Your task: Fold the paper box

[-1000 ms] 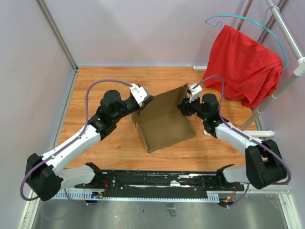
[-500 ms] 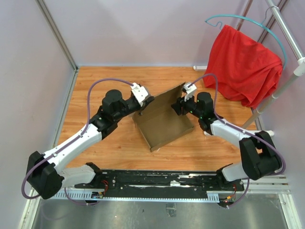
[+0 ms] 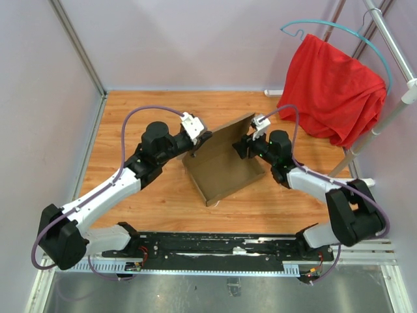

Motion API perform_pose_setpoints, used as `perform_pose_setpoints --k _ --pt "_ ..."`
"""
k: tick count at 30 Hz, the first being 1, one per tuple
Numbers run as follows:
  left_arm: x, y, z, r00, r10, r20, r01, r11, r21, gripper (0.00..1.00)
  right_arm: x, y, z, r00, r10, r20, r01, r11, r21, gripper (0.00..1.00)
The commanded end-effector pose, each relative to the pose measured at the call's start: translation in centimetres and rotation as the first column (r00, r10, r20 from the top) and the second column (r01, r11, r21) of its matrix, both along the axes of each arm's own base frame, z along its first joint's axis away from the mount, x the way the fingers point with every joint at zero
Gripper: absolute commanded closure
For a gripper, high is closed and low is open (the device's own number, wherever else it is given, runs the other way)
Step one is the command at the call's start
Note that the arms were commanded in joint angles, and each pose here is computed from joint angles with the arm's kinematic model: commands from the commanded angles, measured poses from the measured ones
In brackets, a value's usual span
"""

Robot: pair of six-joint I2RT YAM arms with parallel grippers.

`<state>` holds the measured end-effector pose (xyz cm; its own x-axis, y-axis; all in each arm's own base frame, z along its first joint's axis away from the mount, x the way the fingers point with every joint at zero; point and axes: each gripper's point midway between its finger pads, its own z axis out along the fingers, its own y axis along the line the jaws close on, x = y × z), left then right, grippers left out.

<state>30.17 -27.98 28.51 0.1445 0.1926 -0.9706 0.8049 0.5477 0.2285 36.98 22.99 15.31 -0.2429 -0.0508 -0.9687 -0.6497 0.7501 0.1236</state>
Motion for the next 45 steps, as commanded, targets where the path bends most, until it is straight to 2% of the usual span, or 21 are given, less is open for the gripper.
perform_pose_setpoints --k 1,10,15,21,26,31,33,45 --pt "-0.1 -0.2 1.6 0.999 -0.009 0.033 0.01 1.0 -0.005 1.0 -1.8 -1.1 3.2 0.991 -0.072 0.109 0.067 0.997 0.049 0.45" --pt "-1.2 -0.3 2.4 0.998 -0.053 0.035 0.054 0.999 -0.009 1.0 -5.9 -4.4 3.4 0.984 -0.127 0.129 0.125 0.992 0.026 0.44" --pt "-1.8 -0.5 2.1 0.996 -0.084 0.022 0.085 0.996 -0.009 1.0 -8.9 -4.2 2.6 0.992 -0.069 0.101 0.065 0.997 0.042 0.46" --pt "-1.7 -0.6 2.2 0.997 -0.08 0.017 0.081 0.997 -0.018 1.0 -12.6 0.9 2.7 0.983 0.086 0.164 -0.089 0.996 0.015 0.46" --pt "-1.3 -0.5 2.2 0.998 -0.059 0.014 0.059 0.998 -0.026 1.0 -13.6 5.2 3.1 0.97 0.071 0.233 -0.081 0.996 0.036 0.46" --pt "-0.8 -0.7 2.6 0.999 -0.047 -0.002 0.047 0.998 -0.034 1.0 -14.1 10.4 3.6 0.948 0.098 0.303 -0.105 0.994 0.006 0.45" --pt "-0.7 -0.8 2.8 0.999 -0.048 -0.001 0.048 0.998 -0.036 1.0 -14.0 12.2 4.6 0.94 0.096 0.328 -0.116 0.992 0.042 0.45" --pt "-0.6 -0.7 2.0 0.999 -0.041 -0.013 0.041 0.999 -0.027 1.0 -14.3 18.0 4.8 0.919 0.15 0.364 -0.189 0.979 0.072 0.44"
